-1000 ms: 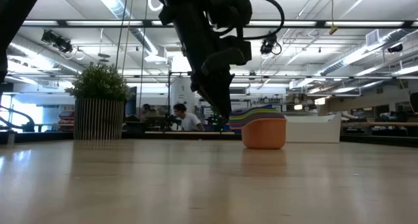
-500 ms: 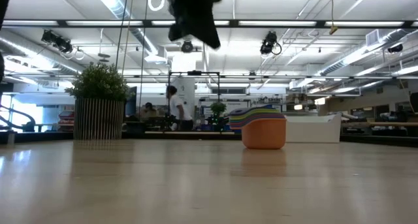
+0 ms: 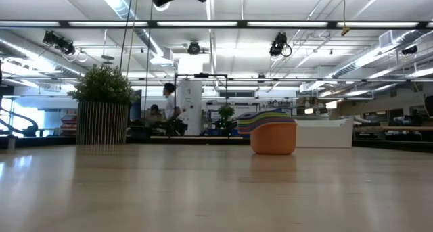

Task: Nest measuring cups in basket
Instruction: Put the nested measuring cups into the white bin

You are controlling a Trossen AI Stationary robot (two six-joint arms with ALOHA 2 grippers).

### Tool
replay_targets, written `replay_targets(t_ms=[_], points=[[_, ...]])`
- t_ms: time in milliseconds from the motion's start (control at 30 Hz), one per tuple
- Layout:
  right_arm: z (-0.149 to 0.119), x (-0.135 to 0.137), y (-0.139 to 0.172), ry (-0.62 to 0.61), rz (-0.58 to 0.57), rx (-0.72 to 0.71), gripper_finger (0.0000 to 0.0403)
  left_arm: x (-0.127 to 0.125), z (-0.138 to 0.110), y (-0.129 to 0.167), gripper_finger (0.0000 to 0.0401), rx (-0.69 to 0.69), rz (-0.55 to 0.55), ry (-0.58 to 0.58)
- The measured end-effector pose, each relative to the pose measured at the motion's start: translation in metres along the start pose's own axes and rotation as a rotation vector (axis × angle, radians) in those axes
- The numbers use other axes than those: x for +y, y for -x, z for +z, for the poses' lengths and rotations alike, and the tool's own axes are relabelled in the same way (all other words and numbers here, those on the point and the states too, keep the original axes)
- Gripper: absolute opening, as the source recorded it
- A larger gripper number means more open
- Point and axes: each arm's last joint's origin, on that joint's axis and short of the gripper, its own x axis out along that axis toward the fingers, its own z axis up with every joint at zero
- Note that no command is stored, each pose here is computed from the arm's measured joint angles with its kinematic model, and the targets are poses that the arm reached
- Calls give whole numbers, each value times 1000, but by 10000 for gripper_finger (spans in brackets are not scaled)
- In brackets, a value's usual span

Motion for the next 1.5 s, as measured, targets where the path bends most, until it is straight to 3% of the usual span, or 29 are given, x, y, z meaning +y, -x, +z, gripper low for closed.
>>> replay_targets(t_ms=[133, 333, 567, 733, 1067, 1333, 1500], points=[[-5, -4, -13, -34, -50, 42, 84, -4, -4, 12, 2, 3, -17, -18], [-18, -13, -36, 58, -91, 195, 108, -10, -12, 30, 2, 17, -40, -53], [-27, -20, -59, 174, -122, 272, 107, -7, -22, 33, 2, 101, 0, -51], [-27, -25, -63, 187, -137, 283, 99, -7, -22, 33, 2, 102, 3, -32], [-27, -24, -62, 200, -113, 297, 8, -5, -21, 32, 2, 102, 8, -27], [-27, -23, -62, 192, -82, 314, 48, -3, -19, 31, 8, 113, -9, -69], [-27, -24, -62, 193, -82, 314, 65, 1, -17, 28, 52, 141, -41, -49]])
